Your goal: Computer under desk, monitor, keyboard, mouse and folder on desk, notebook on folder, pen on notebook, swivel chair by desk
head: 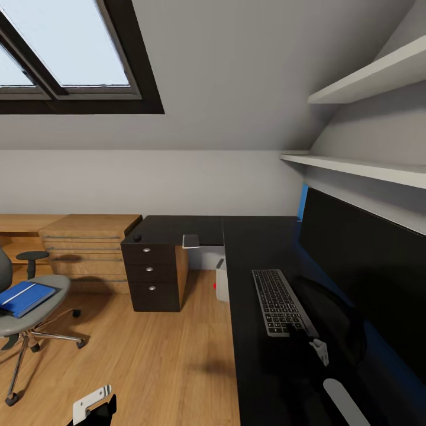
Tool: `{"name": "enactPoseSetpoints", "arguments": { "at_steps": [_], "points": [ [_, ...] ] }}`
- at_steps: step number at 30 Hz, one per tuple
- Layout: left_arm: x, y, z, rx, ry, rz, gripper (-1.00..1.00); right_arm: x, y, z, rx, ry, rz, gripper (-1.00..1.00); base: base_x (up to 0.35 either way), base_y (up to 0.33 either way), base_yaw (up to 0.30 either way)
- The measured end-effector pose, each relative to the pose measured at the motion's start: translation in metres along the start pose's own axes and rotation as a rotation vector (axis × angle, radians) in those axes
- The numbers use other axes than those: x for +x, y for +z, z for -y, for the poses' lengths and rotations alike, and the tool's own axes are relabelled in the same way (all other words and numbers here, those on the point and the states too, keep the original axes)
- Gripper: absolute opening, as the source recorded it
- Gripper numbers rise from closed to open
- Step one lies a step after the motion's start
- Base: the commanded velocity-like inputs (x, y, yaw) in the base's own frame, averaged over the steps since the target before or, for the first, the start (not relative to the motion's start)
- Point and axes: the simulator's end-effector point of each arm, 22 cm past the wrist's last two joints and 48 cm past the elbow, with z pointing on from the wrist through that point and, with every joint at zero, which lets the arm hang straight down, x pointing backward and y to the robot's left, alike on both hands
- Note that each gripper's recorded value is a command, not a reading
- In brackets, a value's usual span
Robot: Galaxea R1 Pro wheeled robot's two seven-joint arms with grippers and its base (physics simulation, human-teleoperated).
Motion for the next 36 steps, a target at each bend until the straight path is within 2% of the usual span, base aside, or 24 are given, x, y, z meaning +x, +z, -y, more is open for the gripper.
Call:
{"name": "enactPoseSetpoints", "arguments": {
  "at_steps": [18,19,20,36],
  "points": [
    [0.000,0.000,0.000,0.000,-0.001,0.000,1.00,-0.006,0.000,0.001,0.004,0.007,0.014,-1.00,0.000,0.000,0.000],
    [0.000,0.000,0.000,0.000,0.000,0.000,1.00,-0.007,0.000,0.001,0.004,0.007,0.015,1.00,0.000,0.000,0.000],
    [0.000,0.000,0.000,0.000,0.000,0.000,1.00,-0.007,-0.001,0.011,0.045,0.008,0.016,1.00,0.000,0.000,0.000],
    [-0.001,0.000,0.001,0.000,-0.001,0.003,1.00,-0.007,-0.001,0.014,0.060,0.008,0.016,1.00,-0.012,-0.012,0.000]
  ]
}}
